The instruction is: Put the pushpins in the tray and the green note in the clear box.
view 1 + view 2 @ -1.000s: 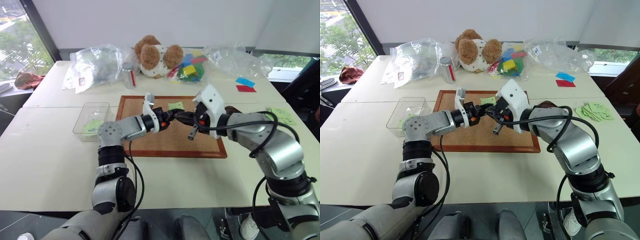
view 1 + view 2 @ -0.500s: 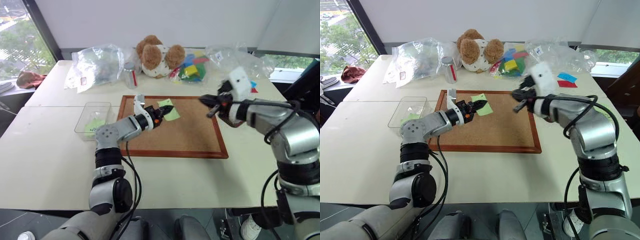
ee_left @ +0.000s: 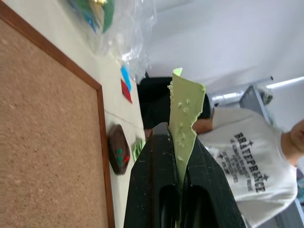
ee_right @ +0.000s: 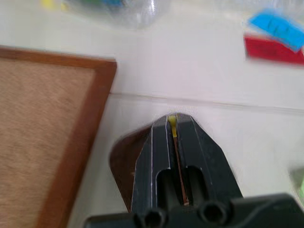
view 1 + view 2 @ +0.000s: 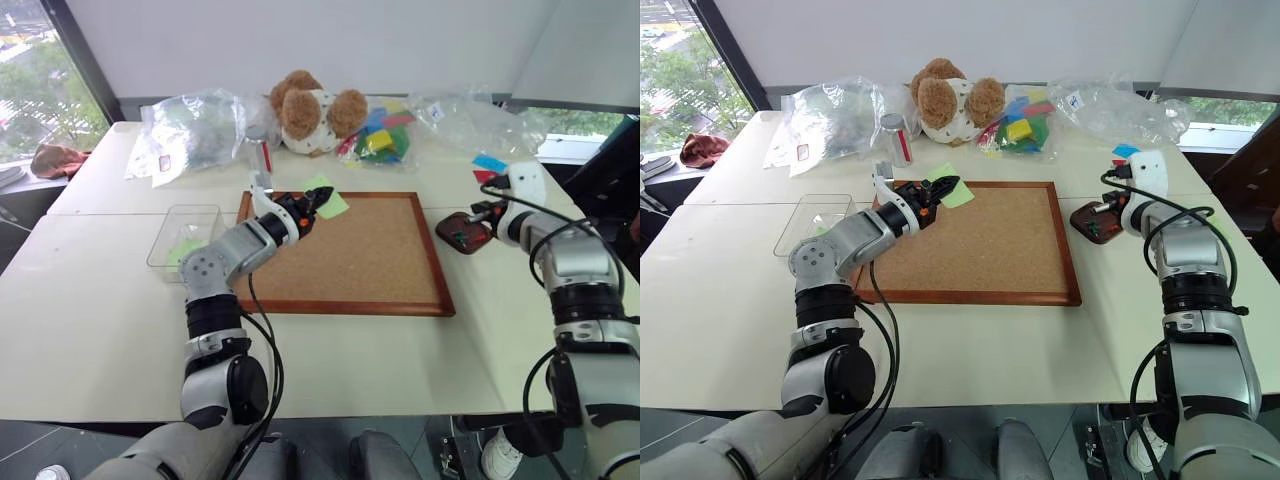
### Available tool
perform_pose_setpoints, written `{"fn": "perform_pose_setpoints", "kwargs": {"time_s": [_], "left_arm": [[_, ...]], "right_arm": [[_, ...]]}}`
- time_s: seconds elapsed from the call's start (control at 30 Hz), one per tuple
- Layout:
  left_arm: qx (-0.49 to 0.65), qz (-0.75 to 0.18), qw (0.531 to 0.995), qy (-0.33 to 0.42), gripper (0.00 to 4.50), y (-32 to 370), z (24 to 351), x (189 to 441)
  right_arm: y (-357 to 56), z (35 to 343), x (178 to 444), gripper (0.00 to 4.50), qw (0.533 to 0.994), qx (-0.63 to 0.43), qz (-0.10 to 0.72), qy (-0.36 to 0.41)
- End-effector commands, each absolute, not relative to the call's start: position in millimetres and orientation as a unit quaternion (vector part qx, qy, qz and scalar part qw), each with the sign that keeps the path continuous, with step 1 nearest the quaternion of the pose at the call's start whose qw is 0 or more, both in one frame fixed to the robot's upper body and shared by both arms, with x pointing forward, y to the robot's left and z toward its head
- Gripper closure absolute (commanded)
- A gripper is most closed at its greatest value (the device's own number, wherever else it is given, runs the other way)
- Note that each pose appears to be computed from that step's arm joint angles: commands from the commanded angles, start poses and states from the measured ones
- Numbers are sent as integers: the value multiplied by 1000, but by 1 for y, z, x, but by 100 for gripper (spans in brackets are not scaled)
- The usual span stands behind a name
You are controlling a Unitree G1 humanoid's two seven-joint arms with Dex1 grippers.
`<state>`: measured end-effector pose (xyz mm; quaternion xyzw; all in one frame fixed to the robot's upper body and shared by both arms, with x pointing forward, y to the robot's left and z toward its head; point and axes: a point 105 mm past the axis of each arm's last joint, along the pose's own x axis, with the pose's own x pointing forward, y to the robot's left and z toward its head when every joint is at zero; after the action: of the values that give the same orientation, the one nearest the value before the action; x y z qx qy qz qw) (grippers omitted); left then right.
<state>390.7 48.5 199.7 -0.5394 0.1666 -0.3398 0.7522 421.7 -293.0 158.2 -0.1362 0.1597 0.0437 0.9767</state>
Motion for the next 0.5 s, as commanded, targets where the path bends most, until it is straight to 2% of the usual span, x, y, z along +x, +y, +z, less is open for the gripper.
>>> {"fn": "perform_pose_setpoints", "kwargs": {"time_s": [0.03, 0.13, 0.23, 0.47, 0.5], "left_arm": [[-533, -353, 755, 150, 445, 48, 209, 386], [-528, -351, 759, 152, 445, 49, 207, 385], [-524, -352, 761, 151, 450, 49, 206, 385], [-515, -349, 768, 152, 450, 52, 202, 384], [-514, -349, 769, 151, 450, 53, 202, 383]], "right_arm": [[-297, 163, 426, 450, 980, -131, 38, 142], [-299, 155, 427, 450, 980, -128, 34, 148], [-300, 152, 428, 361, 980, -127, 35, 150], [-302, 162, 430, 10, 981, -135, 33, 135], [-301, 168, 430, 4, 982, -135, 36, 128]]}}
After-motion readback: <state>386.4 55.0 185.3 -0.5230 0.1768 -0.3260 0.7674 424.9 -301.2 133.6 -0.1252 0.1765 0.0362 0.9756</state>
